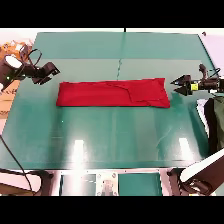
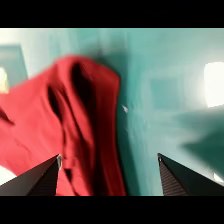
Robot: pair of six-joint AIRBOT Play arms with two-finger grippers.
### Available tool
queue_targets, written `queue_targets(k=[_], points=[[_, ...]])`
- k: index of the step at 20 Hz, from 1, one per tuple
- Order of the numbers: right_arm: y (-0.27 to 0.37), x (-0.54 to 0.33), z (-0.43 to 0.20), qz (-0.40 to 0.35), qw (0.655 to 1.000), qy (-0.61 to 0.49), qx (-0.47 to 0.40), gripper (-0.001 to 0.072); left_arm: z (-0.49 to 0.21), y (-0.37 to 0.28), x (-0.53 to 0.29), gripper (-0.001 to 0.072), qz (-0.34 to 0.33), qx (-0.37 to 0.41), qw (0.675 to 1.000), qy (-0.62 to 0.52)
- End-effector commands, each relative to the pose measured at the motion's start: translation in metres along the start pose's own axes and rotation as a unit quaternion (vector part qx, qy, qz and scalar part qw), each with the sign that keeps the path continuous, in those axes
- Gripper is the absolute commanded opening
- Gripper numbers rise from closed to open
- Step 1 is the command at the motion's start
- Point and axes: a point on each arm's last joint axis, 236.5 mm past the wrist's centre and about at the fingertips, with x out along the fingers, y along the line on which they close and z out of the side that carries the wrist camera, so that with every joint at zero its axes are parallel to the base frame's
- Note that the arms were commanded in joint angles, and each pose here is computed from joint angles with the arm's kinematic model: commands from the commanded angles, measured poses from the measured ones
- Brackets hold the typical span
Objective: Fold the shirts.
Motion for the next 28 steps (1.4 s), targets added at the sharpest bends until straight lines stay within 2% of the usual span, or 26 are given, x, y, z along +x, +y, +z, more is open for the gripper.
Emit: queue_targets(k=[1, 8, 9, 10, 11, 12, 14, 15, 16, 18, 21, 25, 28], points=[[-0.001, 0.025, -0.021, 0.030, 0.998, 0.052, -0.013, 0.0707, -0.001, -0.006, -0.001, 0.0716, -0.013, -0.012, 1.000, 0.005], [0.030, 0.070, -0.022, 0.034, 0.994, 0.086, -0.059, 0.0700, -0.021, -0.012, -0.003, 0.0715, -0.026, -0.019, 0.998, 0.048], [0.035, 0.074, -0.020, 0.026, 0.993, 0.085, -0.072, 0.0656, -0.027, -0.014, -0.003, 0.0715, -0.029, -0.021, 0.998, 0.061], [0.037, 0.077, -0.018, 0.012, 0.993, 0.087, -0.079, 0.0484, -0.034, -0.015, -0.004, 0.0714, -0.032, -0.019, 0.997, 0.075], [0.036, 0.079, -0.017, -0.005, 0.992, 0.091, -0.084, 0.0319, -0.039, -0.016, -0.005, 0.0639, -0.034, -0.019, 0.995, 0.087], [0.034, 0.081, -0.018, -0.022, 0.992, 0.096, -0.083, 0.0253, -0.045, -0.017, -0.006, 0.0462, -0.035, -0.018, 0.994, 0.098], [0.033, 0.084, -0.022, -0.036, 0.990, 0.106, -0.083, 0.0032, -0.053, -0.022, -0.008, 0.0219, -0.048, 0.001, 0.992, 0.114], [0.033, 0.085, -0.023, -0.037, 0.990, 0.108, -0.084, 0.0021, -0.054, -0.029, -0.010, 0.0085, -0.063, 0.009, 0.991, 0.117], [0.035, 0.085, -0.023, -0.037, 0.990, 0.108, -0.084, 0.0020, -0.056, -0.041, -0.010, 0.0026, -0.086, 0.017, 0.989, 0.118], [0.042, 0.082, -0.020, -0.039, 0.990, 0.103, -0.090, 0.0019, -0.060, -0.067, -0.008, 0.0025, -0.120, 0.030, 0.986, 0.116], [0.073, 0.057, -0.015, -0.045, 0.989, 0.092, -0.110, 0.0018, -0.093, -0.120, 0.015, 0.0025, -0.140, 0.094, 0.978, 0.120], [0.160, 0.002, -0.033, -0.041, 0.983, 0.083, -0.156, 0.0019, -0.171, -0.187, 0.073, 0.0025, -0.157, 0.151, 0.967, 0.135], [0.223, -0.026, -0.055, -0.040, 0.982, 0.066, -0.174, 0.0020, -0.230, -0.226, 0.114, 0.0025, -0.178, 0.143, 0.962, 0.151]])
